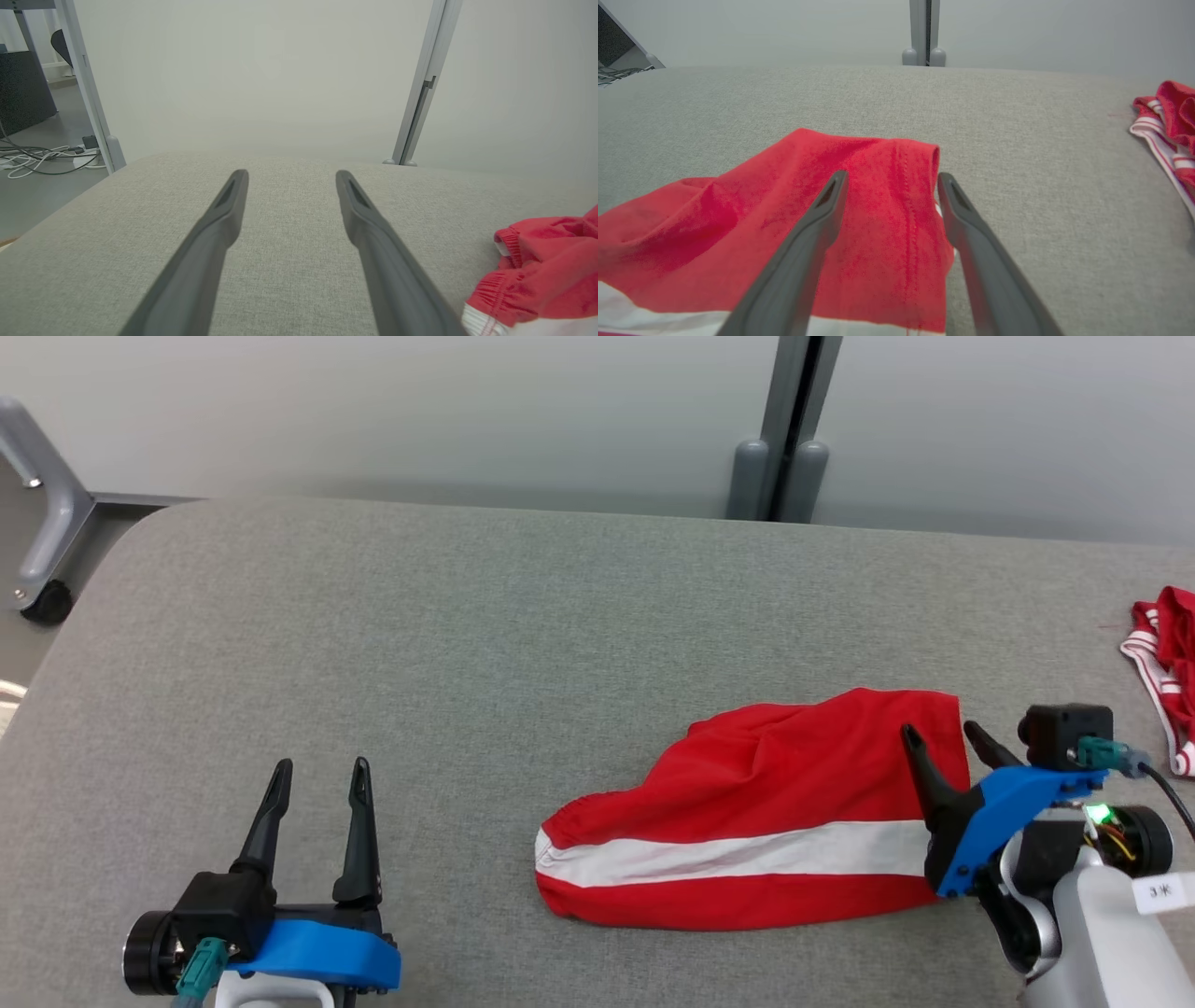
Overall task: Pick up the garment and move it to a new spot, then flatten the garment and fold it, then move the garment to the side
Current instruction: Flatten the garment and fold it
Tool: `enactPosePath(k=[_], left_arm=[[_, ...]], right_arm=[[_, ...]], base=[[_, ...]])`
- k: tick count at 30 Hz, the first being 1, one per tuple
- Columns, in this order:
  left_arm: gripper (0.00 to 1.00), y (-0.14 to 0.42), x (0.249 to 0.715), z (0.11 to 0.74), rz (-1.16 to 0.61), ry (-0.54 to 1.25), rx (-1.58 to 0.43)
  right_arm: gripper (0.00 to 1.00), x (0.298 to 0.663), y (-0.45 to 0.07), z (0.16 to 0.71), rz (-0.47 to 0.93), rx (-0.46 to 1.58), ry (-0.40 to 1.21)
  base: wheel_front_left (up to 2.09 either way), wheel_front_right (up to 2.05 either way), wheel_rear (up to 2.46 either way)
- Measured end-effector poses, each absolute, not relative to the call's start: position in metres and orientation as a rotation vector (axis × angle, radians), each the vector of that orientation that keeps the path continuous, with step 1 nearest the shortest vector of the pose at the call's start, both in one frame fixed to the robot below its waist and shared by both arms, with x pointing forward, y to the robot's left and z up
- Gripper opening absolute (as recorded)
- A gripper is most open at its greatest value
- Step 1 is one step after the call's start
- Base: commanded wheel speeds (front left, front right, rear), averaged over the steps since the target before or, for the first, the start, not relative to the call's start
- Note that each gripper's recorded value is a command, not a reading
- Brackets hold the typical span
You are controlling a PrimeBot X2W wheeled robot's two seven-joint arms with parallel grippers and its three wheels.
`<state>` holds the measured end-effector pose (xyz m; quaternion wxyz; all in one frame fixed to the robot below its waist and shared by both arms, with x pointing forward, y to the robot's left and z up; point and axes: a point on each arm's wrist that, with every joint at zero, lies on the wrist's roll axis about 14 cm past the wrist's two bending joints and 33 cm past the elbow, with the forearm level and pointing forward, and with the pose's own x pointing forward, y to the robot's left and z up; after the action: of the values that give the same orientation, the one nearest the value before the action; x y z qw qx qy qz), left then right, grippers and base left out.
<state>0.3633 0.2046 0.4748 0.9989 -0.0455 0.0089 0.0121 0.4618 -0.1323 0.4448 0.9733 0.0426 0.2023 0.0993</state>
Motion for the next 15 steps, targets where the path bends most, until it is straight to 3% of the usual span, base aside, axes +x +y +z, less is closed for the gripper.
enactPosePath(k=[6,15], left_arm=[[1.0,0.196,0.363,0.477,-0.003,0.011,-0.093],[1.0,0.19,0.354,0.472,-0.018,0.025,-0.101]], right_arm=[[1.0,0.431,-0.146,0.455,0.175,0.112,0.339],[1.0,0.391,-0.154,0.493,0.154,0.1,0.082]], base=[[0.0,0.0,0.0],[0.0,0.0,0.0]])
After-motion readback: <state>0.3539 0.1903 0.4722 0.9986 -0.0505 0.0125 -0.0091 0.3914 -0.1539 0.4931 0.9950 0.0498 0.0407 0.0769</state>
